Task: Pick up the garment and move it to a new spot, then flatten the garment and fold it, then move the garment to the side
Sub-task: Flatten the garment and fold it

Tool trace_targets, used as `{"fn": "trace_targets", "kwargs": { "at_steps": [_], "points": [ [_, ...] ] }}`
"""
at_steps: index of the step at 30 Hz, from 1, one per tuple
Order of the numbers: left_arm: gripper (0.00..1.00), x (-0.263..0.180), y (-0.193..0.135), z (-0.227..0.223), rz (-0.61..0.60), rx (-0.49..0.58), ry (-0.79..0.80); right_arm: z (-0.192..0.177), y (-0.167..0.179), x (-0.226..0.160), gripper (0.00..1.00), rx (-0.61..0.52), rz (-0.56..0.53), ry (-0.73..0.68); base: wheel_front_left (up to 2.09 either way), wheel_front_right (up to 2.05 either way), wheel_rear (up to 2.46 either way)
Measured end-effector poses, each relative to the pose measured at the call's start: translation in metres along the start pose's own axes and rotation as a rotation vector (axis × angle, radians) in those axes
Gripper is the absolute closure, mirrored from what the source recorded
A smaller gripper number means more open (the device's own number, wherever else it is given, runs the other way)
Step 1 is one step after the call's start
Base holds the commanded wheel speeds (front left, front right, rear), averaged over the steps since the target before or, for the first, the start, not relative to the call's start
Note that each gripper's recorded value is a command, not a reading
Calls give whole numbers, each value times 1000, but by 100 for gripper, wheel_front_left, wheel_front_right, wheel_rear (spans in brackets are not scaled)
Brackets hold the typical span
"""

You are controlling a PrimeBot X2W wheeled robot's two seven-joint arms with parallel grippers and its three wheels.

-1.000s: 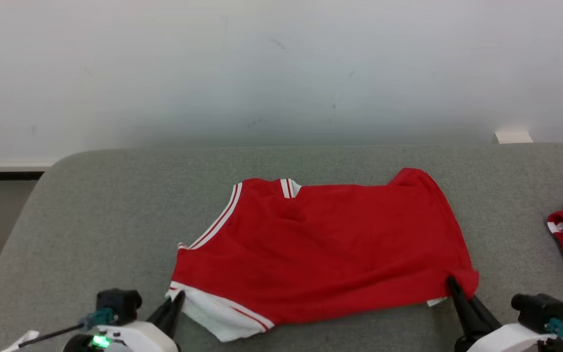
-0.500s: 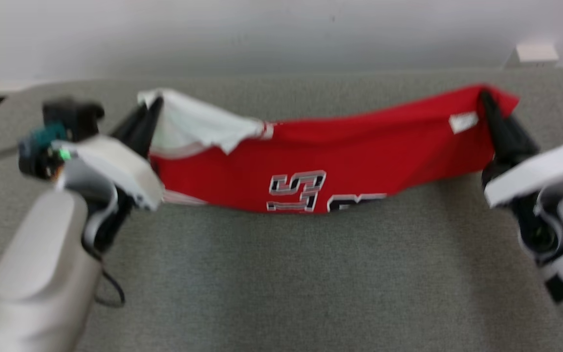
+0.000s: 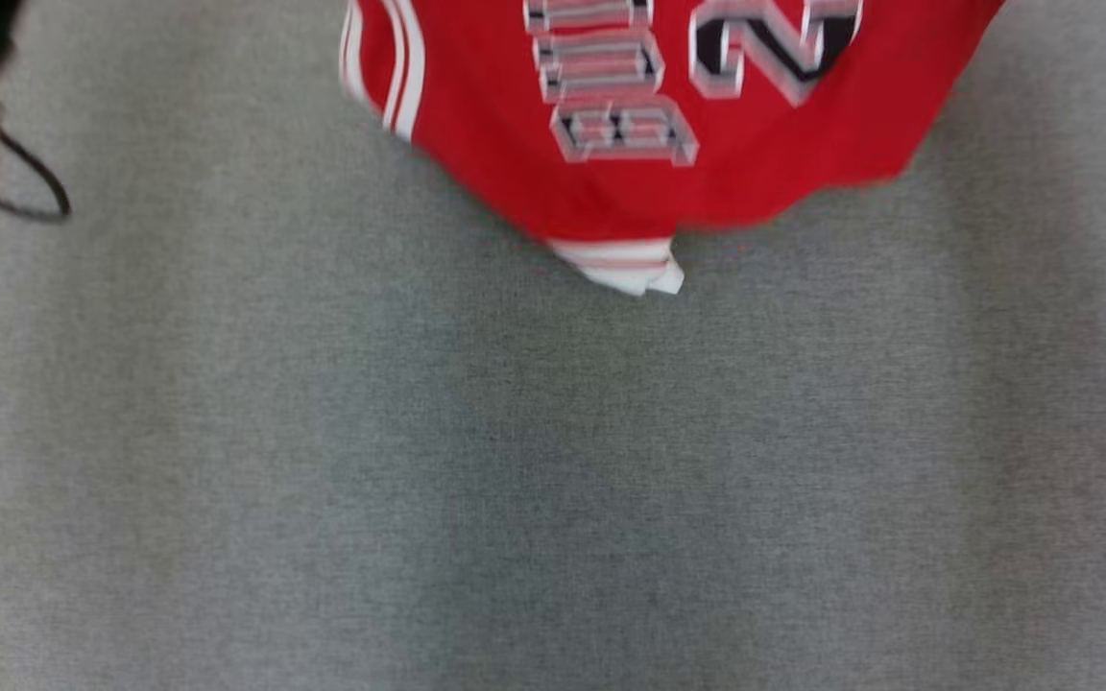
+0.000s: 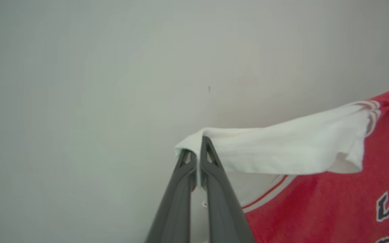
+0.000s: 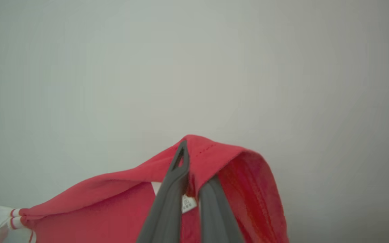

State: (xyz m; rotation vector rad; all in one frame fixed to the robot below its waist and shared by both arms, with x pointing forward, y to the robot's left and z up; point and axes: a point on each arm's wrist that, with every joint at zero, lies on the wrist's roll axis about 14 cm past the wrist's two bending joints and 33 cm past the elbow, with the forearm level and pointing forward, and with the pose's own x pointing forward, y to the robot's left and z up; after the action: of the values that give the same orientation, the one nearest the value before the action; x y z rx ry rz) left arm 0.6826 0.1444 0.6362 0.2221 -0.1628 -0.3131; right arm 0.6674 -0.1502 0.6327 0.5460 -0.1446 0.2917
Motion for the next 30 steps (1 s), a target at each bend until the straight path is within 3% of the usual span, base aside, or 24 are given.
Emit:
{"fn": "trace_targets", "kwargs": {
  "at_steps": [8,14,18,22,30],
  "points": [
    [100,23,24,64,63,12,-135,53,32,34,100,-64,63,-116,0,0,0],
    [100,23,37,130,99,24,-231,103,57,35,100,-97,89,-203,0,0,0],
    [100,19,37,140,104,17,-233,119,57,32,100,-105,82,-224,0,0,0],
    [100,21,36,122,99,2,-185,105,49,34,100,-98,69,-186,0,0,0],
    [100,-5,3,35,25,-46,47,19,15,-1,100,-72,-5,41,0,0,0]
  ]
}}
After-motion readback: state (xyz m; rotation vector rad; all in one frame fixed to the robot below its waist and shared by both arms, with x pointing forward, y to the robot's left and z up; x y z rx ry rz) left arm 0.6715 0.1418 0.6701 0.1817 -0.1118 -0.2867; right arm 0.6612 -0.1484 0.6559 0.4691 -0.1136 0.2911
